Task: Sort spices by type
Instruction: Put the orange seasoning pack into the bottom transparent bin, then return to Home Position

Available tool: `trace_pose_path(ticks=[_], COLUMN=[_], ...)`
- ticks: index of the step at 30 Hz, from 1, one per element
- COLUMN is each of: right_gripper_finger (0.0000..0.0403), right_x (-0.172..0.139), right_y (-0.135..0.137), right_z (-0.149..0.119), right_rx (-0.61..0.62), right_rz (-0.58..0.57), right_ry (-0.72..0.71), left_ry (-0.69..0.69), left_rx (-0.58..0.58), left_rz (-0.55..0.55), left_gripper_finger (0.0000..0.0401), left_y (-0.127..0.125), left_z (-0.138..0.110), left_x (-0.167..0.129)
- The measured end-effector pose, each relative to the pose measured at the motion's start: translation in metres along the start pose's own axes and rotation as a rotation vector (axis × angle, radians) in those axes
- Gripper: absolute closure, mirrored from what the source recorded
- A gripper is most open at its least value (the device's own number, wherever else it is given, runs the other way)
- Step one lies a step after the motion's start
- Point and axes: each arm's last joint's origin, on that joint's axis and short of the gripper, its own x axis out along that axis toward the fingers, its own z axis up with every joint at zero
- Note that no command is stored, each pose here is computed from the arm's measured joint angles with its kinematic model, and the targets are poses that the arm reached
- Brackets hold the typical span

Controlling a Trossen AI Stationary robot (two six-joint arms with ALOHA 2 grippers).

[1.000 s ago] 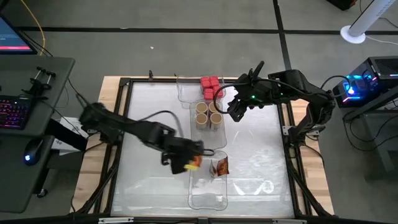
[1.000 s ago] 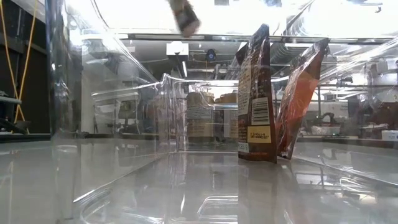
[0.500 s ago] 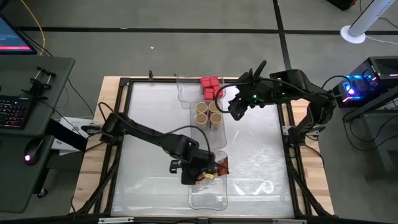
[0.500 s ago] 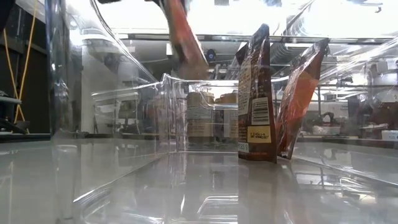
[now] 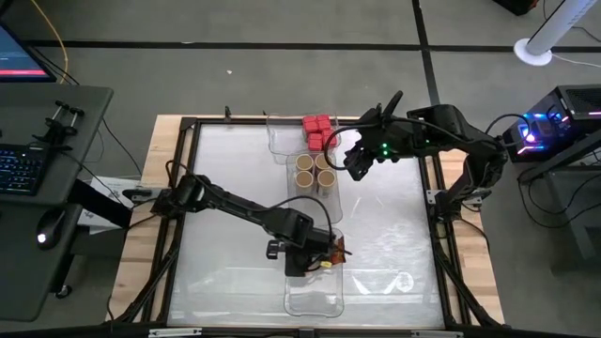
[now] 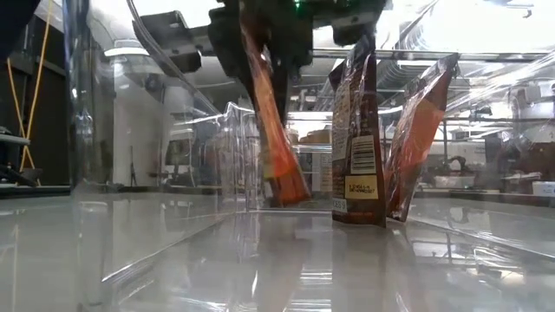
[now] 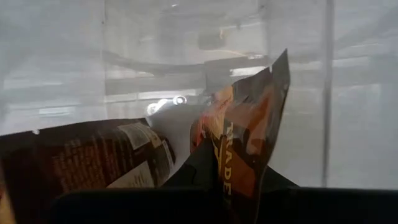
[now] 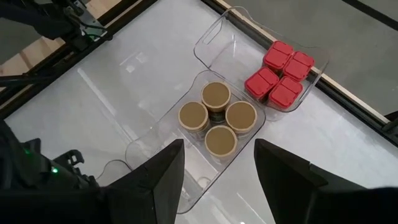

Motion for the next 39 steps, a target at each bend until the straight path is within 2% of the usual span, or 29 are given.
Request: trace_pose_path(ticks=[9,14,26,34,39], right_gripper_finger=[0.0212,0.0212,0.0212,0.0212,0.0212], right_x=[0.0,0.0,0.0,0.0,0.0], right_y=[0.0,0.0,0.0,0.0,0.0], right_z=[0.0,0.0,0.0,0.0,0.0], right_rx=[-0.001,-0.003,-0.029,-0.049,-0.049], right_rz=[-0.001,-0.002,-0.009,-0.009,-0.009], right_ry=[-0.001,-0.001,-0.007,-0.007,-0.007], left_ry=[-0.021,-0.024,-0.017,0.064,0.155], left_rx=[-0.079,-0.105,-0.128,-0.183,-0.236], left_rz=[0.078,0.084,0.095,0.199,0.303], left_gripper_finger=[0.0369,0.035,0.0278,0.025,0.0248], left_y=[0.008,0.008,0.009,0.006,0.002], left_z=[0.002,0.002,0.002,0.007,0.003], left_x=[0.0,0.0,-0.001,-0.036,-0.07])
